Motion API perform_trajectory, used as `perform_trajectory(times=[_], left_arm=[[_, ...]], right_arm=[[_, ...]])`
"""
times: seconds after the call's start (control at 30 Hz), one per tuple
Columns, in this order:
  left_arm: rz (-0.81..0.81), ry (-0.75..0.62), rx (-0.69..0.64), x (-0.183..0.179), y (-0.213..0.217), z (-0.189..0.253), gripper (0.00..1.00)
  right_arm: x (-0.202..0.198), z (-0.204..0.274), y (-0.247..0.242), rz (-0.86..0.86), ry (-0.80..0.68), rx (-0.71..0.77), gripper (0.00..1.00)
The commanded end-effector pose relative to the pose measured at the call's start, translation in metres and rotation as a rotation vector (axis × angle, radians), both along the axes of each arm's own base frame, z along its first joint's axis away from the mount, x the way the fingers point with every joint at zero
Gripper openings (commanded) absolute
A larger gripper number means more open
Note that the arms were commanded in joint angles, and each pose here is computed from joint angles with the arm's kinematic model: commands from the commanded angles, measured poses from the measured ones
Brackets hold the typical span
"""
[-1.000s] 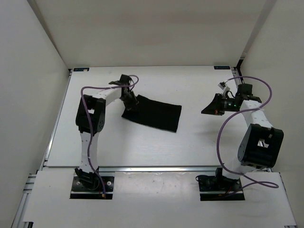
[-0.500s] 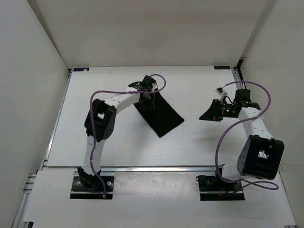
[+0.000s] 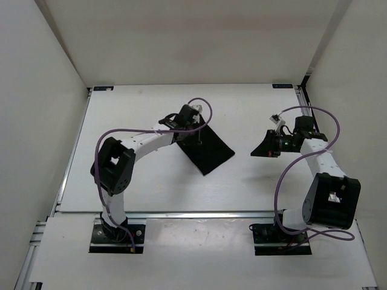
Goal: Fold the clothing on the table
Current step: Fold the skirt
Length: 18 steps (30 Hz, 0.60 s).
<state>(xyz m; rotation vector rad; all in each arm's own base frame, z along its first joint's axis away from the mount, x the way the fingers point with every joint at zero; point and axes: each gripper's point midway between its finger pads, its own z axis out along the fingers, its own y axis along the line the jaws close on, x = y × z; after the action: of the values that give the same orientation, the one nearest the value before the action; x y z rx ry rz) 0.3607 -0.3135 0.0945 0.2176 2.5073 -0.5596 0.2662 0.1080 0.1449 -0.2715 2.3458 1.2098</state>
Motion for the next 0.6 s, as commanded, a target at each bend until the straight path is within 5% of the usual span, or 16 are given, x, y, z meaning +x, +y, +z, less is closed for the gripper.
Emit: perform_trajectory(times=[0.0, 0.2, 0.57], left_arm=[[-0.042, 0.095, -0.052, -0.028, -0.023, -0.01, 0.0], [-0.089, 0.221, -0.087, -0.057, -0.044, -0.036, 0.0], [-0.11, 0.526, 0.02, -0.136, -0.014, -0.092, 0.0]], right_arm=[[0.001, 0.008, 0.002, 0.008, -0.05, 0.005, 0.0], [-0.003, 0.006, 0.003, 0.011, -0.041, 0.004, 0.0], [-0.004, 0.007, 0.001, 0.01, -0.048, -0.01, 0.0]])
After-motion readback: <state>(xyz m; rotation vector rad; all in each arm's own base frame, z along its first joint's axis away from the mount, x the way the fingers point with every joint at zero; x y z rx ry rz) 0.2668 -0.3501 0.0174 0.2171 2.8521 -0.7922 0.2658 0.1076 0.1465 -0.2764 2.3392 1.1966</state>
